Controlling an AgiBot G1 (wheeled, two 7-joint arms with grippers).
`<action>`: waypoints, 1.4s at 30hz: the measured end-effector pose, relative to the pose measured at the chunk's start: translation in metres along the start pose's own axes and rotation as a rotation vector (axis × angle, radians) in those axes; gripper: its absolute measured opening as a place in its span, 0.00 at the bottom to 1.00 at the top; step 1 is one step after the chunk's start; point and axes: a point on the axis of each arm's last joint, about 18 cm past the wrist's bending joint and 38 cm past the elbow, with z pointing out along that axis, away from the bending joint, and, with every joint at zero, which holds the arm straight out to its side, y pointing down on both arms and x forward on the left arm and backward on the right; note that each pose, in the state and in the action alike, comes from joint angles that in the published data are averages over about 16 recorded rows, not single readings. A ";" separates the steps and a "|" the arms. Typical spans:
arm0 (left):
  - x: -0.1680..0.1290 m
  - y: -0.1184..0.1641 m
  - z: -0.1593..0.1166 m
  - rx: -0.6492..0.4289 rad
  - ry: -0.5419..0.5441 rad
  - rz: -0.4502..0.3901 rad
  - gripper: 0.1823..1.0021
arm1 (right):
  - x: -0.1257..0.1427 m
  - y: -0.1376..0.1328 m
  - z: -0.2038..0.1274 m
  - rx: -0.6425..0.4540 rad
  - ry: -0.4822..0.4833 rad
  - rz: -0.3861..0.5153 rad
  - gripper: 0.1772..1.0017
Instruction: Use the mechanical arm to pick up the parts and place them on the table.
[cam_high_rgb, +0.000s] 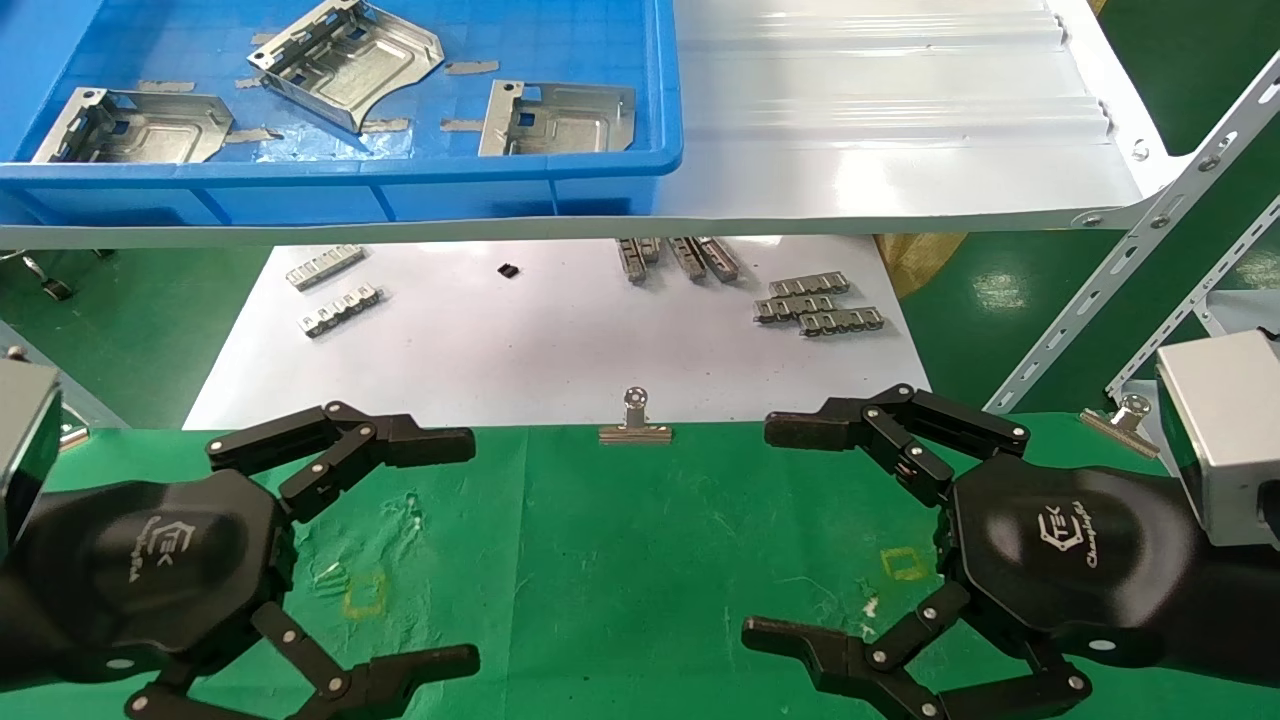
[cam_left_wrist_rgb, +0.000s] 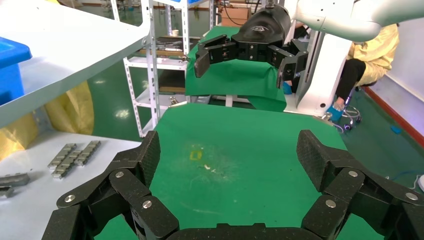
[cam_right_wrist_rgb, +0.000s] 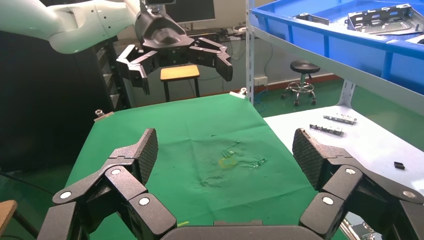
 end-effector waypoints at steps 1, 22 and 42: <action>0.000 0.000 0.000 0.000 0.000 0.000 1.00 | 0.000 0.000 0.000 0.000 0.000 0.000 1.00; 0.000 0.000 0.000 0.000 0.000 0.000 1.00 | 0.000 0.000 0.000 0.000 0.000 0.000 1.00; 0.000 0.000 0.000 0.000 0.000 0.000 1.00 | 0.000 0.000 0.000 0.000 0.000 0.000 1.00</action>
